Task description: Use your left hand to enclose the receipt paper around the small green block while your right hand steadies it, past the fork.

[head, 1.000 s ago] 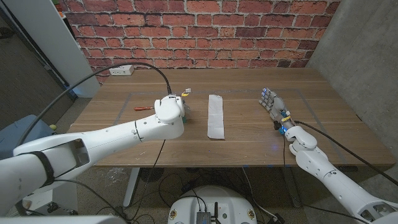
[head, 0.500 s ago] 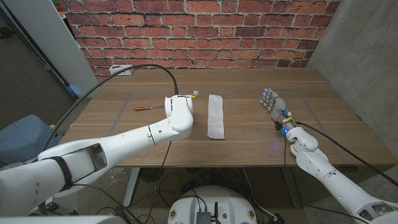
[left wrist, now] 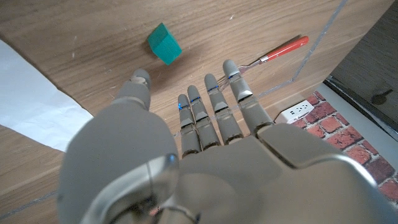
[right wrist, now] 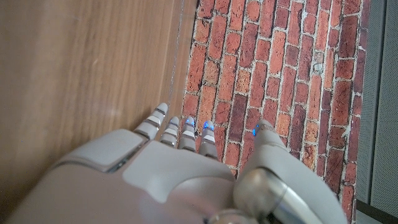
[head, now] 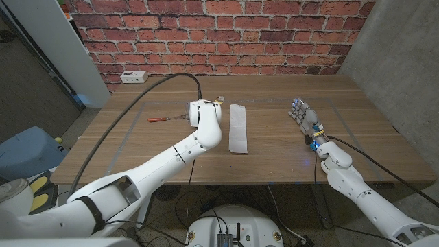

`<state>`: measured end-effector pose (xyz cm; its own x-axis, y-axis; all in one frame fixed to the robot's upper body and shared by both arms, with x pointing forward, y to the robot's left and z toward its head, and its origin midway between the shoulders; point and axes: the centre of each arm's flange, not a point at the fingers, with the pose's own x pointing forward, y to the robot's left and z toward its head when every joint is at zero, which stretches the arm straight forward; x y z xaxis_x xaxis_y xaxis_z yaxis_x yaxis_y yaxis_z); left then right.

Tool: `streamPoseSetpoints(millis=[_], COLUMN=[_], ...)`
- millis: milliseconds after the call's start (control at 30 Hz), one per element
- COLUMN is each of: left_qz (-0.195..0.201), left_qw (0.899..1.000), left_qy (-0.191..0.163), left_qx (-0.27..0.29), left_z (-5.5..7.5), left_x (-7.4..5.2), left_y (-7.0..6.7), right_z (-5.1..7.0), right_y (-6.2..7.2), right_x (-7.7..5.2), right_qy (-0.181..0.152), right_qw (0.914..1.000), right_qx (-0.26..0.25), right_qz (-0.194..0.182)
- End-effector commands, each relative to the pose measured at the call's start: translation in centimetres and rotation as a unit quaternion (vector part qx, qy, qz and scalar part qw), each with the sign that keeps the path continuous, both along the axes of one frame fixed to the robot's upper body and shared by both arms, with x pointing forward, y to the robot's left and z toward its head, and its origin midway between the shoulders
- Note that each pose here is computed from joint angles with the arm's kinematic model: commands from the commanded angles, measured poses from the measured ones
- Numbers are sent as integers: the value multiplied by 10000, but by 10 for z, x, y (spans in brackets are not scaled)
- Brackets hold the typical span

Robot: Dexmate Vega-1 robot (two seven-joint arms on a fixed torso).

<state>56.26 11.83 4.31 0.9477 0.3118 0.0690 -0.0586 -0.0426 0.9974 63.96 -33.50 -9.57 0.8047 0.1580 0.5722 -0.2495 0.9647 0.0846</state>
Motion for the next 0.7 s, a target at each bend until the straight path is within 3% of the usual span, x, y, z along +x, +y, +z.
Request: streamPoseSetpoints(millis=[33,333,700], left_qz=[668,554,508], left_qw=[9973,9970,9967], left_qy=[242,538,609], left_qx=[156,98,149], left_z=[3,-4,-12], left_x=[0,7,14], left_y=[6,4,1], right_z=[-2,0,1], right_y=[-1,-1,-1], right_x=[1,-1,-2], right_qy=[-37,-33,-28], right_qw=[10000,10000,9999], right_qx=[86,49,14], right_qz=[-21,-80,-111])
